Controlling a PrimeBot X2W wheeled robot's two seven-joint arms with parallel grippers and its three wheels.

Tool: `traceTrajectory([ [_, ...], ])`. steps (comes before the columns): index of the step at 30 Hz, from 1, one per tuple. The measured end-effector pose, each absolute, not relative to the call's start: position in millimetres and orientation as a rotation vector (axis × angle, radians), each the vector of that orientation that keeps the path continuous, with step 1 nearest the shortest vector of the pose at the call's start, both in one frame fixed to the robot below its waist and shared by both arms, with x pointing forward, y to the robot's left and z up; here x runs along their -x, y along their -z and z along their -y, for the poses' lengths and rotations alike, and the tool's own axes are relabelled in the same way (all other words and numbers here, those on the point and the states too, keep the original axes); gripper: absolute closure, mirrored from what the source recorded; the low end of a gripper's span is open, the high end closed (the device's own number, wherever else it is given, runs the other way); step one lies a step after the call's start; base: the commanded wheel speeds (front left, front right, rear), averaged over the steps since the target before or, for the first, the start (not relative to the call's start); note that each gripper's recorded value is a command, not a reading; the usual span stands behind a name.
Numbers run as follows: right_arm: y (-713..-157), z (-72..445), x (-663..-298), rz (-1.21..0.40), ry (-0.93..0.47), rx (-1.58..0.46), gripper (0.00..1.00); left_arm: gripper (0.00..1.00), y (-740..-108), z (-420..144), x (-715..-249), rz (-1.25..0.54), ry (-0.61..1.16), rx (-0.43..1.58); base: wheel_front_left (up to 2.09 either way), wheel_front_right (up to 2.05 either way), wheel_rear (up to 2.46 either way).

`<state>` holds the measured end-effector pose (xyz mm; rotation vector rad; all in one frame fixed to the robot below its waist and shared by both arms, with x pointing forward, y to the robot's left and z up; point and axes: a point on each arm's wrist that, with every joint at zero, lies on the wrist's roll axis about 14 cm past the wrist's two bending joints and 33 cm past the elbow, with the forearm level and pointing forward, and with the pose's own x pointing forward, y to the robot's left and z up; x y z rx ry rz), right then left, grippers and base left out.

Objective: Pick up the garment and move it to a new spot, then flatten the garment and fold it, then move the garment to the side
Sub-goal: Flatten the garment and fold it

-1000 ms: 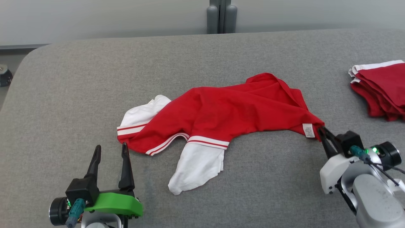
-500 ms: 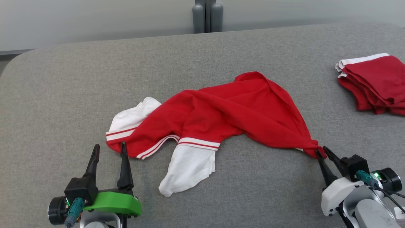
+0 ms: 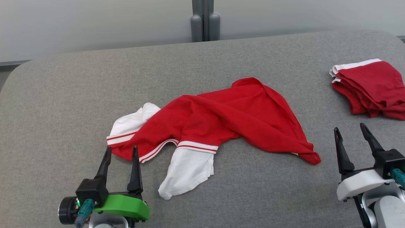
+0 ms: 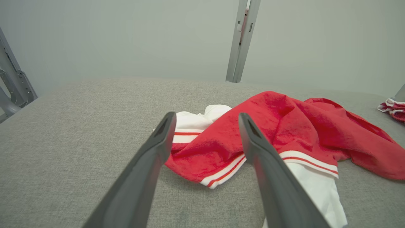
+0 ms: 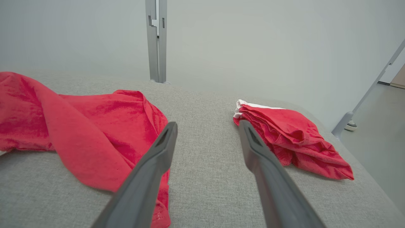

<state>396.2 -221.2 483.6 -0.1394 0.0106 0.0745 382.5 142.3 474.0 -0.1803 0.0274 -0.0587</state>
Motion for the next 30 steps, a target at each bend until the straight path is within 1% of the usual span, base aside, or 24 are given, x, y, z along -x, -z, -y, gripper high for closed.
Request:
traceTrajectory([
  [4,-497.7,213.6,-395.1,0.039,-0.070,0.121,0.00,0.00,-472.3,-132.2,-377.4,-0.037,0.091,0.185,0.00,0.00,0.00],
  [10,-504.8,197.0,-391.4,0.067,-0.093,0.094,0.00,0.00,-464.0,-122.0,-367.5,-0.070,0.119,0.204,0.00,0.00,0.00],
  [14,-506.8,189.6,-391.6,0.075,-0.106,0.082,0.00,0.00,-446.6,-122.6,-365.5,-0.137,0.114,0.189,0.00,0.00,0.00],
  [22,-511.2,176.9,-394.5,0.092,-0.135,0.073,0.00,0.00,-416.0,-144.2,-392.4,-0.266,0.029,0.228,0.00,0.00,0.00],
  [29,-510.3,182.5,-398.4,0.089,-0.129,0.087,0.00,0.00,-390.4,-154.8,-410.7,-0.367,-0.029,0.245,0.00,0.00,0.00],
  [30,-509.8,183.7,-398.7,0.088,-0.126,0.088,0.00,0.02,-388.5,-154.3,-412.5,-0.372,-0.027,0.247,0.00,0.00,0.00],
])
